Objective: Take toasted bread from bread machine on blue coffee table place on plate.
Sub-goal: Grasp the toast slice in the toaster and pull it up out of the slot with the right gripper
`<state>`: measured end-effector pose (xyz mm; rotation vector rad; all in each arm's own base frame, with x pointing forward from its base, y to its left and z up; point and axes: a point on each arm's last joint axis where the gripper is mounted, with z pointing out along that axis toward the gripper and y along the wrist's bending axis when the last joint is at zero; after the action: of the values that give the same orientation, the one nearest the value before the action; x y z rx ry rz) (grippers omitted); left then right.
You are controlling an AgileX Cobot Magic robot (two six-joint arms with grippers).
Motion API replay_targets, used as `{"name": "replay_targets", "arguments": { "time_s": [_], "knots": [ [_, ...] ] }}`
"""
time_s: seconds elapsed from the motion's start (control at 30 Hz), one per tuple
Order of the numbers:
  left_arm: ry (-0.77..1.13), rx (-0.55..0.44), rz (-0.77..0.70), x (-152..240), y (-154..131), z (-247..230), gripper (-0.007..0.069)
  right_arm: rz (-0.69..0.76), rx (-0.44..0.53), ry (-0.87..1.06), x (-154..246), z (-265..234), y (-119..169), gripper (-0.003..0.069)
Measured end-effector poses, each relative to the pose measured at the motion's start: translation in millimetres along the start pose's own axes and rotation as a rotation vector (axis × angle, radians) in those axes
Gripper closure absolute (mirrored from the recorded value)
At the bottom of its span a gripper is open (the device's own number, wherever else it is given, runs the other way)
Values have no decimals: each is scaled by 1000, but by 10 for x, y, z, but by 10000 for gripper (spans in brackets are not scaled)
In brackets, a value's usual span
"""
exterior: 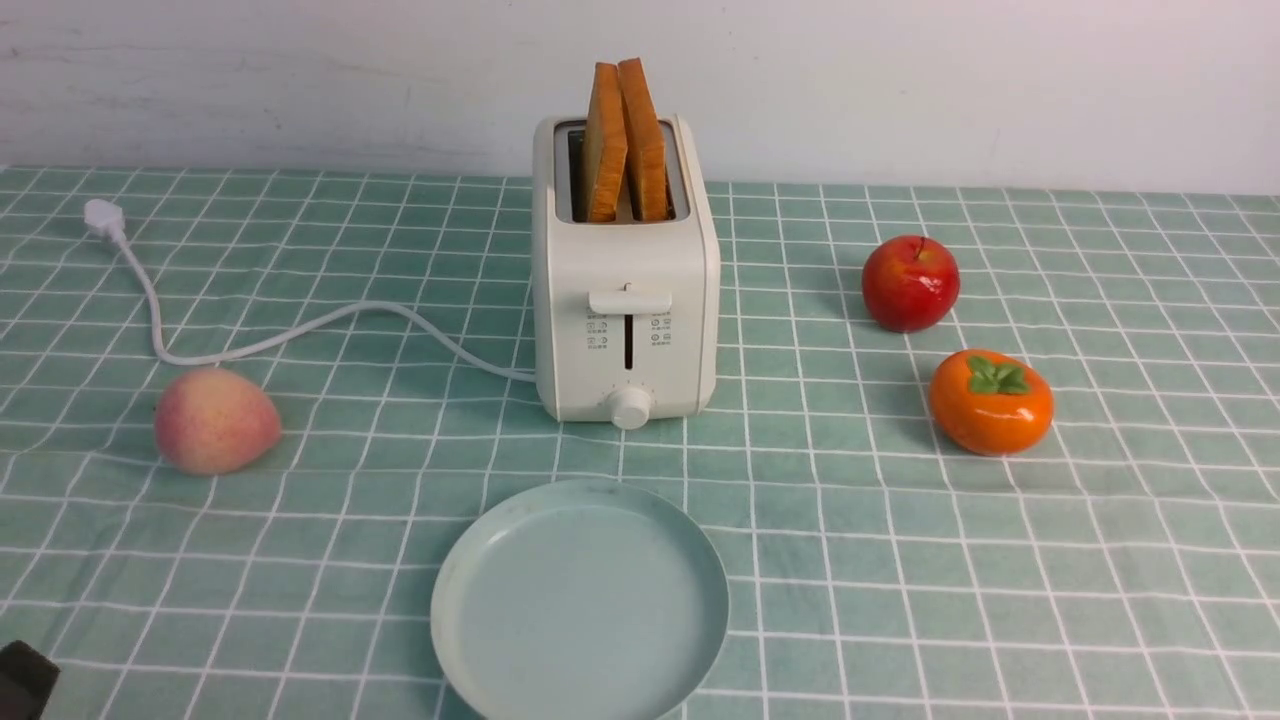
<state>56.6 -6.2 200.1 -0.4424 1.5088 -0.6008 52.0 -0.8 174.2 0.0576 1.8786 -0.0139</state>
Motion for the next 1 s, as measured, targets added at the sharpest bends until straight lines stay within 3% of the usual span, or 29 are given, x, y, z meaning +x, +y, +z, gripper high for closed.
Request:
{"name": "replay_targets", "arguments": {
  "time_s": [0.13,0.2,0.27,0.4,0.43,0.53,0.67,0.8,0.97,1.0],
  "knots": [
    [-58,8,-86,-53,-5,-2,387,10,-3,-14,-10,1,2,419],
    [-68,9,-133,-62,-4,-2,390,86,-22,-47,-24,9,18,419],
    [-77,10,-183,-71,-2,-3,408,243,-58,-95,-65,8,41,419],
    [-92,9,-325,-84,5,-4,559,653,-139,-205,-185,-13,58,419],
    [-92,9,-346,-84,6,-4,609,729,-152,-227,-208,-19,52,419],
    [-82,15,-378,-88,-10,-5,639,844,-162,-288,-259,-33,24,419],
    [-107,72,-342,-264,-171,-41,639,898,-155,-342,-297,-46,-10,419],
    [-122,151,-182,-530,-449,-116,639,919,-199,-343,-405,-102,21,431],
    [122,175,19,-724,-812,34,639,653,-346,-349,-1119,-497,192,523],
    [302,146,67,-699,-879,201,639,560,-374,-287,-1418,-561,257,585]
  ]
}}
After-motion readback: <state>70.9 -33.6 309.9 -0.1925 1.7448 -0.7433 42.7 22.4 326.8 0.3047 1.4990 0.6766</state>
